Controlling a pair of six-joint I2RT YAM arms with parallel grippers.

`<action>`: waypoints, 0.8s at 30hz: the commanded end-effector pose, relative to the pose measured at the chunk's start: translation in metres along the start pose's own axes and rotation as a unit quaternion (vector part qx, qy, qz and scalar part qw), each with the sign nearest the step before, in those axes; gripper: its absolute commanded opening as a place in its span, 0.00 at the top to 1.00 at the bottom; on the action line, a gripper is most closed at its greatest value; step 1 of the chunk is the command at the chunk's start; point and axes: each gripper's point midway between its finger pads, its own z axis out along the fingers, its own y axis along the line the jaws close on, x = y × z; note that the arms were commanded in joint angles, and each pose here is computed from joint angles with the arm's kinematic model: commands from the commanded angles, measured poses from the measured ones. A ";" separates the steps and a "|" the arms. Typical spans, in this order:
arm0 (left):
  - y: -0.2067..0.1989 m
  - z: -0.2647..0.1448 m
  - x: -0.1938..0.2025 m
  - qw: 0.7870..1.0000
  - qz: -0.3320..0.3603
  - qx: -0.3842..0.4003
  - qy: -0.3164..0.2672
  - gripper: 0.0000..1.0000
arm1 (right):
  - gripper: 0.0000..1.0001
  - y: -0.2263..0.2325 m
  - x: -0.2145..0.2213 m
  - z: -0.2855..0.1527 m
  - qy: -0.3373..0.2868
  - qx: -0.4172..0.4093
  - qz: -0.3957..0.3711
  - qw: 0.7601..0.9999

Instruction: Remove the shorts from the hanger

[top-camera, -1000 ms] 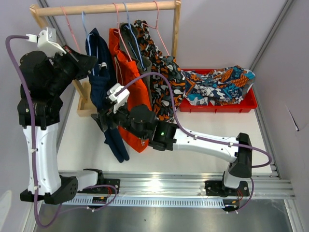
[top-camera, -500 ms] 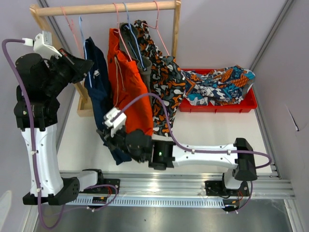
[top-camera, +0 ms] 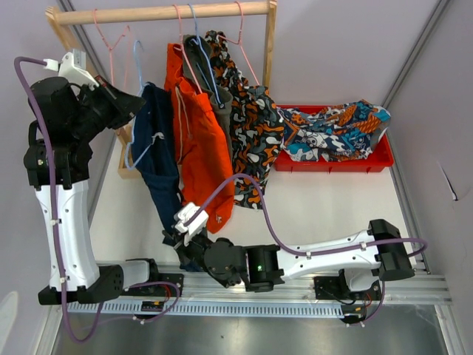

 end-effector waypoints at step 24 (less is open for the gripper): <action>-0.010 -0.101 0.034 0.996 -0.010 0.016 -0.088 1.00 | 1.00 -0.162 -0.178 0.084 -0.109 0.079 -0.006 0.991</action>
